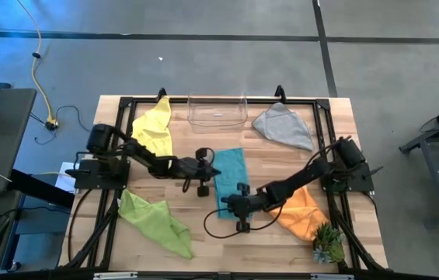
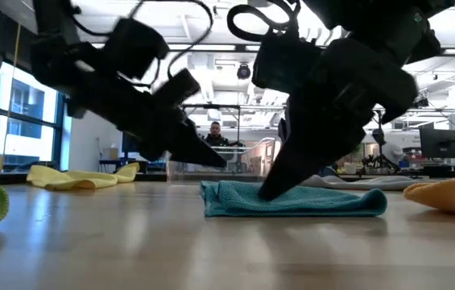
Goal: Fold microfiber towels
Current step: Fold the blue towel
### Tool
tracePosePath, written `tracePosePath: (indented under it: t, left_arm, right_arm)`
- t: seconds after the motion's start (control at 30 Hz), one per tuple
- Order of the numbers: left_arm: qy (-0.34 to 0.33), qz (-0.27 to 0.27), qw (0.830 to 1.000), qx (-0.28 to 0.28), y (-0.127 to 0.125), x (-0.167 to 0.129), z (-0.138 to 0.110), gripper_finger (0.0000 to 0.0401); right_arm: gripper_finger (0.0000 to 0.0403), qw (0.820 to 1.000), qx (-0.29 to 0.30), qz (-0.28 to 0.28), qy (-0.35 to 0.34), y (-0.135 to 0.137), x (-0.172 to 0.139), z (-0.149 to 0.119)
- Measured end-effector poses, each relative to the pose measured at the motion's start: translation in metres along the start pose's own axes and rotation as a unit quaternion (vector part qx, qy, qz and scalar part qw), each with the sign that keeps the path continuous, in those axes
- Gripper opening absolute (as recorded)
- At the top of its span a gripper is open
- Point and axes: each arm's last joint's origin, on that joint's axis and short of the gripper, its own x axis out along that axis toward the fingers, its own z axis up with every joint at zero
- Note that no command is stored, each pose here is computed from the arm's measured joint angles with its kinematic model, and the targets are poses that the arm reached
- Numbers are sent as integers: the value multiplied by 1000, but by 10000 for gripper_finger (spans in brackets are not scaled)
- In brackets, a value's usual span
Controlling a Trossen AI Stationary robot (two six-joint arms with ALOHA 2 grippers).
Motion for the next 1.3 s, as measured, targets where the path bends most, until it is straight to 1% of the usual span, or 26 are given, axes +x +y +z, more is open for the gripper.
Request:
tracePosePath:
  t: [0.1, 0.23, 0.37, 0.6, 0.73, 0.87, 1.03, 1.1, 1.2, 1.3]
  left_arm:
    - [17, 14, 1000, -11, 9, 9, -5, 0]
    - [43, 38, 998, -23, 22, 15, -14, 0]
    - [50, 56, 997, -33, 35, 18, -18, 0]
    - [56, 72, 995, -46, 51, 22, -26, 0]
    - [49, 60, 996, -49, 53, 23, -26, 0]
    - [48, 56, 997, -30, 53, 20, -22, 0]
    - [30, 39, 999, -20, 48, 6, 1, 0]
    - [38, 28, 999, -8, 44, -2, 6, 0]
    - [30, -5, 1000, 8, 34, -15, 18, 0]
    - [22, -55, 998, 9, 19, -29, 21, 0]
  right_arm:
    - [3, 1000, -2, 5, 6, 5, 1, -4]
    - [3, 1000, -7, 11, 6, 11, 0, -6]
    - [0, 1000, -10, 18, 9, 15, -1, -8]
    - [0, 1000, -10, 26, 15, 15, 1, -9]
    - [0, 1000, -10, 25, 13, 15, 3, -10]
    - [0, 1000, -10, 23, -1, 16, 3, -8]
    - [0, 1000, -3, 24, -5, 15, 3, -7]
    - [1, 1000, -3, 26, -10, 16, 3, -6]
    - [1, 1000, -11, 27, -12, 16, 2, -4]
    - [6, 999, -25, 36, -19, 19, -9, 6]
